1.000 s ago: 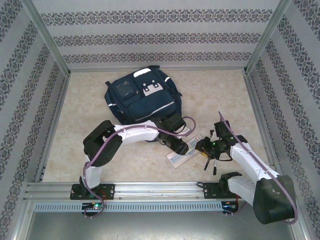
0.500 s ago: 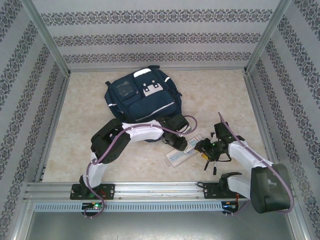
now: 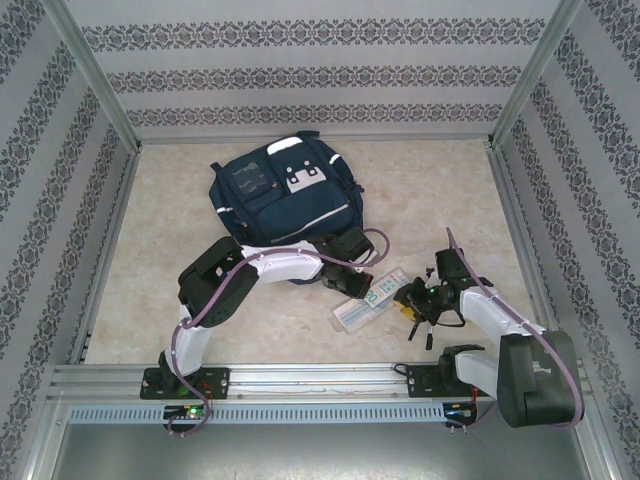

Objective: Pack books, pencil case, and school supplies into a backpack

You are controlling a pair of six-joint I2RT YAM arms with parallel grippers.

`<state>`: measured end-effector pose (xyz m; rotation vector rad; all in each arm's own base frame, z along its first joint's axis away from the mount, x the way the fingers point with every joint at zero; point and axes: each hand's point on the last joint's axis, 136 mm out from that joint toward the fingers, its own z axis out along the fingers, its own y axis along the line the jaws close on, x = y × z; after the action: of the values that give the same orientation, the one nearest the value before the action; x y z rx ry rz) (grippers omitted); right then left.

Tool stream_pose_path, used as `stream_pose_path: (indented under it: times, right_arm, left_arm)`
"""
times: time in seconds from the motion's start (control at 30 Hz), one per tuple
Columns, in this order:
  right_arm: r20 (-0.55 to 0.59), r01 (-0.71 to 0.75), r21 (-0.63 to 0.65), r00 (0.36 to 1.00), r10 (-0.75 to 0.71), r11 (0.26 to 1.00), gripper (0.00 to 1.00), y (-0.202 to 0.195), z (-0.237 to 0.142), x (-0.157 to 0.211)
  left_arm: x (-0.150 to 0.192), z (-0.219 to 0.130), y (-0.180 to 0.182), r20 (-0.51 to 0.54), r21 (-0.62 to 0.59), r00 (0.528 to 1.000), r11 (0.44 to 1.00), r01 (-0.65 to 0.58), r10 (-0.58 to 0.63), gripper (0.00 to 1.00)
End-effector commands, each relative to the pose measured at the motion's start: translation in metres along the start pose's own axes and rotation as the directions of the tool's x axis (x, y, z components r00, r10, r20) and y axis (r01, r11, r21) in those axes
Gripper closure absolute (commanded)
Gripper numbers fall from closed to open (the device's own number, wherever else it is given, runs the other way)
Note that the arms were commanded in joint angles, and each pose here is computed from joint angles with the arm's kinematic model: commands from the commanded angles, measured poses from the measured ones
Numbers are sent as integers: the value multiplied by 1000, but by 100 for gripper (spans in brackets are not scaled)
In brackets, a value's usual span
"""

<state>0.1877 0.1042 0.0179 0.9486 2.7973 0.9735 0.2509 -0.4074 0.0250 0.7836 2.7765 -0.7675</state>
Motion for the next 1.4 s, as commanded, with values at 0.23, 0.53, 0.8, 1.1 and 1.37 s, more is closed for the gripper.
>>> stream_pose_path:
  times: [0.23,0.53,0.8,1.1,1.37]
  right_arm:
    - [83,145,-224,988,-129,964,69,52,0,-21]
    - [90,142,-273,989,-121,952,78,64,0,-26]
    - [60,119,-226,992,-108,967,76,45,11,-19]
    - [56,135,-214,991,-125,967,89,47,18,-16]
    - [160,222,-150,967,-198,963,95,64,-25,-27]
  left_arm:
    - [28,19,24,-82,-41,994,997,66,-69,99]
    - [21,12,8,-68,34,996,998,57,-55,99]
    - [-18,-22,-19,73,118,997,993,19,-28,96]
    - [-15,-7,-19,38,144,998,988,45,-51,95]
    - [-49,-95,-26,152,59,988,998,-37,27,67]
